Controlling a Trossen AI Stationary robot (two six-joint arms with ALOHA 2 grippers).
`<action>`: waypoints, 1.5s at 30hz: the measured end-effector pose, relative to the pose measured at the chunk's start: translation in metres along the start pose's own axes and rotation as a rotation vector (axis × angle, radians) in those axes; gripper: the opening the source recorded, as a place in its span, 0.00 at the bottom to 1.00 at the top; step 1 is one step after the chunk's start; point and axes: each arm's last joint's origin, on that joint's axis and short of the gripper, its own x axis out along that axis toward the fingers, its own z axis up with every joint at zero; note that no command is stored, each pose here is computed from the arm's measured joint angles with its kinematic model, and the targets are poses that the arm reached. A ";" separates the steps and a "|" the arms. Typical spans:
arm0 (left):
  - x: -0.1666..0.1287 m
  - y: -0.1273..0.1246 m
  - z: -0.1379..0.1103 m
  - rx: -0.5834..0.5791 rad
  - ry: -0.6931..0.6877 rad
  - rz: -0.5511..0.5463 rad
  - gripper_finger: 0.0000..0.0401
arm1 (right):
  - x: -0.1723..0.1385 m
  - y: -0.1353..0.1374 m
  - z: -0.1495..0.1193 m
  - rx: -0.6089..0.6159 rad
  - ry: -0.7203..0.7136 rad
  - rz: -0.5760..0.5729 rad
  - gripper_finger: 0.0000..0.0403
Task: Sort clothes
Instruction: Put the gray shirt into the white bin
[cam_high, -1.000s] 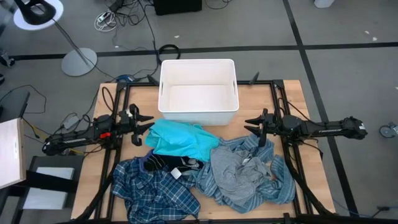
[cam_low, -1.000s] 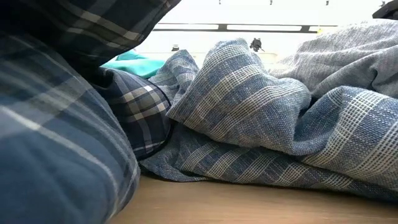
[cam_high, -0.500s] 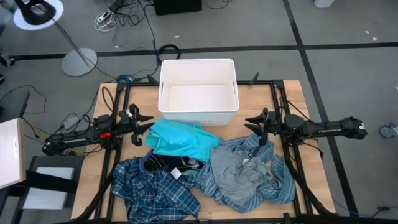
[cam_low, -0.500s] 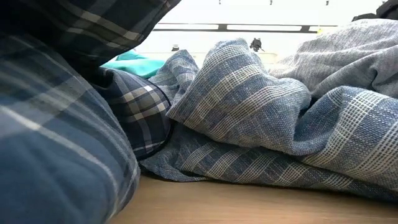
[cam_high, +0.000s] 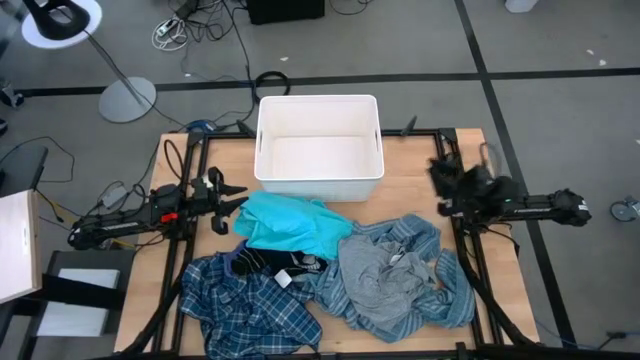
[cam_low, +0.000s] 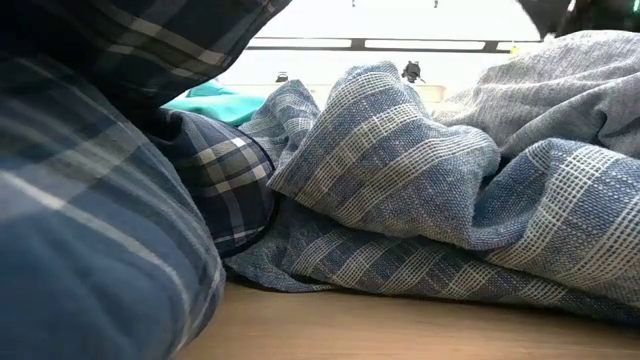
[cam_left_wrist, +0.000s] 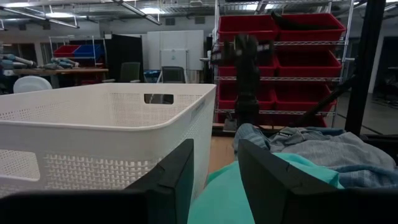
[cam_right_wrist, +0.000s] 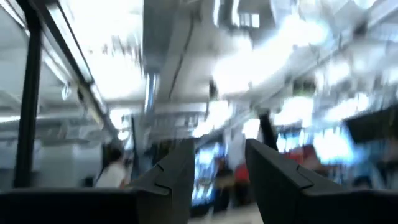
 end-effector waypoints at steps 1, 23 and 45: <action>0.000 0.000 0.000 0.000 0.000 0.000 0.33 | 0.006 0.002 0.011 -0.030 -0.006 0.004 0.36; 0.000 0.000 0.000 0.000 0.000 0.000 0.33 | 0.139 0.102 0.019 -0.003 1.589 0.106 0.29; 0.000 0.000 0.000 0.000 0.000 0.000 0.33 | 0.098 0.222 -0.123 0.005 1.879 0.148 0.29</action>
